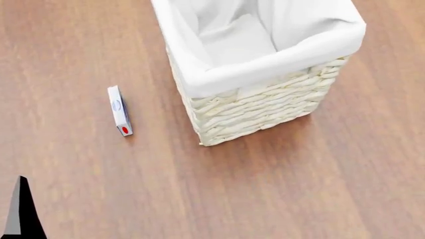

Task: Pick up the alphabet soup and the cream cheese box, and put them in the basket.

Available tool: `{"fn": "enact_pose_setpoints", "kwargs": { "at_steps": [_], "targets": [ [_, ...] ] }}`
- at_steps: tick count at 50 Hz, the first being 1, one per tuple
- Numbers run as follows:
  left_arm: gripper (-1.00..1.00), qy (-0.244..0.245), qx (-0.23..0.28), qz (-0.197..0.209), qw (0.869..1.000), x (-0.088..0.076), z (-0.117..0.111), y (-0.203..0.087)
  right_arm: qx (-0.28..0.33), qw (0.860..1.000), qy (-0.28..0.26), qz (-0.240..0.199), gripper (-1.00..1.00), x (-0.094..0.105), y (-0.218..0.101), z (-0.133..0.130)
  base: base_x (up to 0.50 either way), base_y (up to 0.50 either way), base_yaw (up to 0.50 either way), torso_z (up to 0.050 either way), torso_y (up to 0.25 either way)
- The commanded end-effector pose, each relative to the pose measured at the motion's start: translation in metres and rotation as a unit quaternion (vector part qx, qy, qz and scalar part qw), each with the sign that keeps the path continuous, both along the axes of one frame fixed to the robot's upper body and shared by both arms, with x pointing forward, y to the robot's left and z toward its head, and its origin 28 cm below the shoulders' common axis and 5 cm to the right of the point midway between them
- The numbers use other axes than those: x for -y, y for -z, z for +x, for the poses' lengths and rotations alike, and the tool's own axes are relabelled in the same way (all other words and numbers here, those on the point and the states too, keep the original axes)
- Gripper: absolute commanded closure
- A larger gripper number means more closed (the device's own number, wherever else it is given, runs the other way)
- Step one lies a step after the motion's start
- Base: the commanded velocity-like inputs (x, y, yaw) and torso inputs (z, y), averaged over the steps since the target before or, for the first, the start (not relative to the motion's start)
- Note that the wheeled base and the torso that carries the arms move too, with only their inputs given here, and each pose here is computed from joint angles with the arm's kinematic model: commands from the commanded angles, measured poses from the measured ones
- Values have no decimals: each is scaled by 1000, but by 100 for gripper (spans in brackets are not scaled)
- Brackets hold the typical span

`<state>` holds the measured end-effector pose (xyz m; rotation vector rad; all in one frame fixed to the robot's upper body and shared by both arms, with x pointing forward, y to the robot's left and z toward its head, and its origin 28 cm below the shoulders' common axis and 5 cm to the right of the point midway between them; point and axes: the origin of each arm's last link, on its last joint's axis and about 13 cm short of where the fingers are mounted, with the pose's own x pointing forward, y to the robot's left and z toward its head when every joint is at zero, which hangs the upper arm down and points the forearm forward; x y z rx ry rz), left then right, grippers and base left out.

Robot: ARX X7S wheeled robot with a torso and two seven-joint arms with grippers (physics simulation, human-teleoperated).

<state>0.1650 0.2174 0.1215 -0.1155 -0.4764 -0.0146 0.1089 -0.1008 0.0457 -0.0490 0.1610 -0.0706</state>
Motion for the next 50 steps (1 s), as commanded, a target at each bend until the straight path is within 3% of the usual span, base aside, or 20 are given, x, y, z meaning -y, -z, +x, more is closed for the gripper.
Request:
{"fn": "enact_pose_setpoints", "kwargs": {
  "at_steps": [1,19,20,37,45,50],
  "targets": [
    [-100,-2,2,2,1000,-1,-1,-1,-4,1000,0,-1,-100,0,5,3,0,0,0,0,0],
    [-100,-5,0,4,1000,-1,0,0,-14,1000,-4,-9,-100,0,18,9,0,0,0,0,0],
    [-100,-5,0,4,1000,-1,0,-1,-14,1000,-5,-11,100,0,19,9,0,0,0,0,0],
    [-100,-7,-2,7,1000,0,-1,1,-7,1000,-7,-11,100,1,18,11,2,-1,1,0,0],
    [-100,-8,-2,7,1000,-1,-1,1,35,999,-13,-26,100,2,-1,17,1,0,1,0,0],
    [-100,-7,-3,9,1000,-1,0,1,116,991,-28,-62,100,3,-41,22,0,0,0,0,0]
  ]
}}
